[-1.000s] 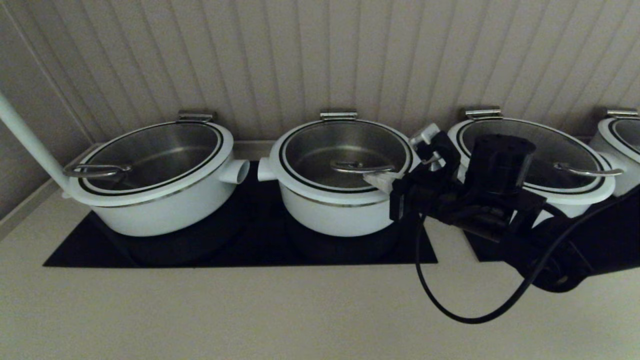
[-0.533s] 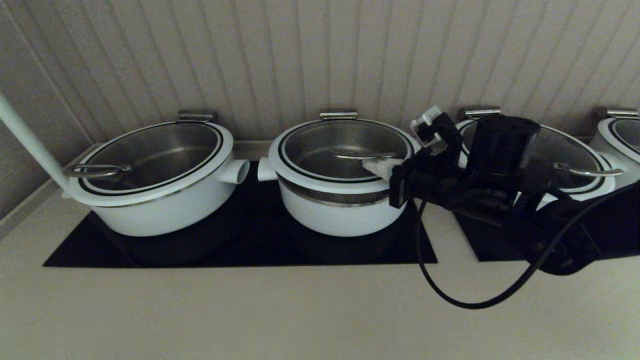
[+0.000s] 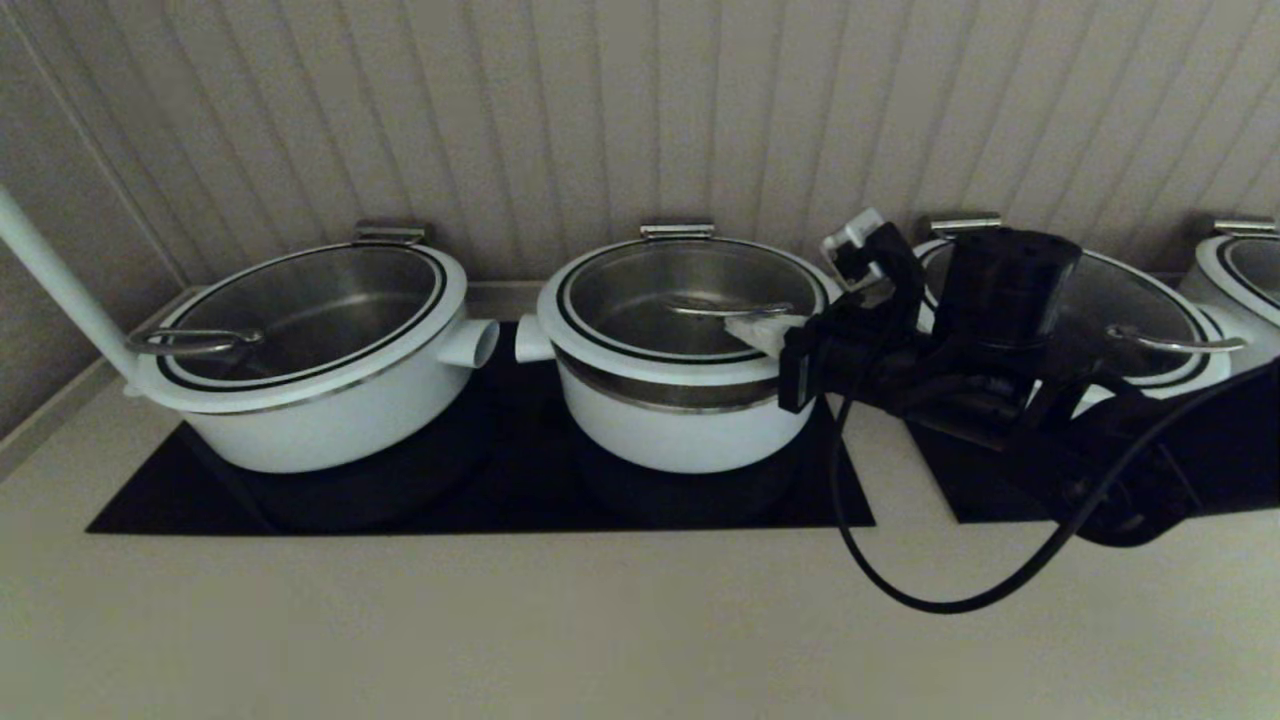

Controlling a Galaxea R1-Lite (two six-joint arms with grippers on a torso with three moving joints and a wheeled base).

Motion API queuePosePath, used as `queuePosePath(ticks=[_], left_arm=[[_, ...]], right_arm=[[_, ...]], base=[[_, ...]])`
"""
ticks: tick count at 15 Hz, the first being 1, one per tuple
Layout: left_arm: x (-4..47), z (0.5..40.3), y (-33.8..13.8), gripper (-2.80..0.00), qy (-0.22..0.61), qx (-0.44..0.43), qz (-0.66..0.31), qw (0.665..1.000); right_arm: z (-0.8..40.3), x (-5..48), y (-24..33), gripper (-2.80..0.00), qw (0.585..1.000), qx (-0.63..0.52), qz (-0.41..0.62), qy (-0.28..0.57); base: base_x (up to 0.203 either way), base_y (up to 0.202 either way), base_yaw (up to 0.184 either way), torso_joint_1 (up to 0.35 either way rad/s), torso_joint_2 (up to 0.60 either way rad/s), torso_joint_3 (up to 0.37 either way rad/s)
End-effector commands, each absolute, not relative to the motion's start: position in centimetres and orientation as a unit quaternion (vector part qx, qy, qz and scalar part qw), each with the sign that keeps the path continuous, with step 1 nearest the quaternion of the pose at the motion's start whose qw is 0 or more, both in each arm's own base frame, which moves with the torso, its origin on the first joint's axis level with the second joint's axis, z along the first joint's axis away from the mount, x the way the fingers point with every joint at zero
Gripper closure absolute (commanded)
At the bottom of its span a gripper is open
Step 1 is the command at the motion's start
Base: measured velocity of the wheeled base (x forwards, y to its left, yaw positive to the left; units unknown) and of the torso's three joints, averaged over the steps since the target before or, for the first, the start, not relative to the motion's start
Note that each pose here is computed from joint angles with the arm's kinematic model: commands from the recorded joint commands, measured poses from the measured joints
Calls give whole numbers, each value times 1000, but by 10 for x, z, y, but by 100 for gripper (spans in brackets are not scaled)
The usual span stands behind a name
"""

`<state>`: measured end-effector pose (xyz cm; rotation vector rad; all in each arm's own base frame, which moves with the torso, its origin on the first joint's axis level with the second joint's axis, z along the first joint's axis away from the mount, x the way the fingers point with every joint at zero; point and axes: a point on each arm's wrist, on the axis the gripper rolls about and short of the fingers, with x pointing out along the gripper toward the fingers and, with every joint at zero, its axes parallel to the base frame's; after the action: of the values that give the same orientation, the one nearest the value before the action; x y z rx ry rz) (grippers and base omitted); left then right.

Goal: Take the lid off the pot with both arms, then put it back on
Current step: Open the food pot lid a small opening with the right arm

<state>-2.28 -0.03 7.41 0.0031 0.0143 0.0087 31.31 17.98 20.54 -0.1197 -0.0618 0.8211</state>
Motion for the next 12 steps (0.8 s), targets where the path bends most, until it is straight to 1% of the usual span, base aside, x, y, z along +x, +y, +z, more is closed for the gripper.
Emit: queuePosePath(ticks=[1,12], left_arm=[[-23,74,0,0,7,1,5,1000],[-23,74,0,0,8,1,5,1000]], right_arm=[[208,313,180,0,914,-58,399,-35],[210,316,175,0,918,-58,391,-39]], base=[[0,0,0,0,0,0],[0,0,0,0,0,0]])
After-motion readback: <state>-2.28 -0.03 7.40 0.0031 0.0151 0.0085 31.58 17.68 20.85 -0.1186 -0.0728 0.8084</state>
